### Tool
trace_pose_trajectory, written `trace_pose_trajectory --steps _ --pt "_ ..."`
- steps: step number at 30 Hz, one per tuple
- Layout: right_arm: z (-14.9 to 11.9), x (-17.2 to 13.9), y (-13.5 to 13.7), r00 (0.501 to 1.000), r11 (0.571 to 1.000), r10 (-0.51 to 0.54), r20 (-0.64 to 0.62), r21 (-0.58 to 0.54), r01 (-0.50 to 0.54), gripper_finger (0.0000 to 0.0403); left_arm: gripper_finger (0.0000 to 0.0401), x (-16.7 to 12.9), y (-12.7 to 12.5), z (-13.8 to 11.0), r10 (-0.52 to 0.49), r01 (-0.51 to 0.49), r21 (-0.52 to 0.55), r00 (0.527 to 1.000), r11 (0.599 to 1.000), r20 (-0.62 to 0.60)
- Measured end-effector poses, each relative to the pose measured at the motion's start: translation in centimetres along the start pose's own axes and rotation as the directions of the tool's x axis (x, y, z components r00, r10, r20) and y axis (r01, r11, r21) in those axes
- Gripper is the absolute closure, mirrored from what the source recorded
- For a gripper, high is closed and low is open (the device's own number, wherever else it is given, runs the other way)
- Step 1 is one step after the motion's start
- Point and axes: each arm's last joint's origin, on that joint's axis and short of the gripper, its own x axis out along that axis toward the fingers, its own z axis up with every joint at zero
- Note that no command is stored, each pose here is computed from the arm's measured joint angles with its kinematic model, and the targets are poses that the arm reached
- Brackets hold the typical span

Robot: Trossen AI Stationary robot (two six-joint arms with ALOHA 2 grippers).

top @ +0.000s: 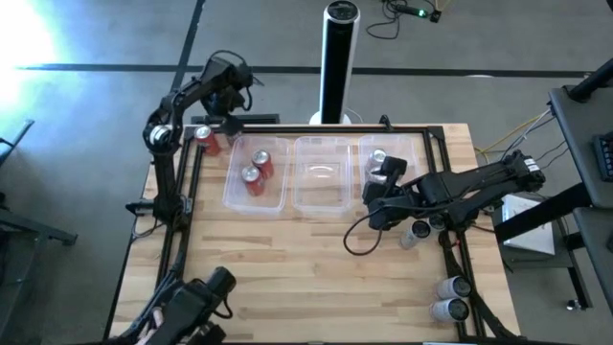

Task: Sort soda cans
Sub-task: Put the right red soda can into the left transparent bin

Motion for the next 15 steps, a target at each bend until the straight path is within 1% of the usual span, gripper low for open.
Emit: trace_pose_trajectory --steps 2,4,7,9,11,15 --pt "0.0 0.0 0.0 1.000 1.000 -0.001 -0.001 -0.016 0.001 0.0035 0.0100 -1.1 0.3 -0.3 -0.002 0.005 -0.071 0.999 0.997 0.046" --pt "0.0 0.0 0.0 1.000 1.000 -0.001 -0.001 -0.027 0.001 0.0035 0.0098 -1.8 0.8 -0.8 0.002 0.010 -0.166 0.997 0.986 0.073" --pt "0.0 0.0 0.0 1.000 1.000 -0.001 -0.001 -0.026 0.001 0.0035 0.0097 -2.2 1.9 -2.1 0.004 0.022 -0.293 0.996 0.956 0.087" --pt "0.0 0.0 0.0 1.000 1.000 -0.002 -0.001 -0.027 0.001 0.0035 0.0097 -2.1 2.4 -2.9 0.001 0.027 -0.358 0.997 0.933 0.078" --pt "0.0 0.1 0.0 1.000 1.000 -0.002 -0.002 -0.024 0.002 0.0035 0.0097 -1.8 2.7 -3.5 -0.003 0.028 -0.385 0.998 0.922 0.066" --pt "-0.1 0.2 0.0 1.000 1.000 -0.003 -0.006 -0.020 0.003 0.0035 0.0099 -2.2 2.9 -3.7 0.030 0.009 -0.429 0.996 0.903 0.084"
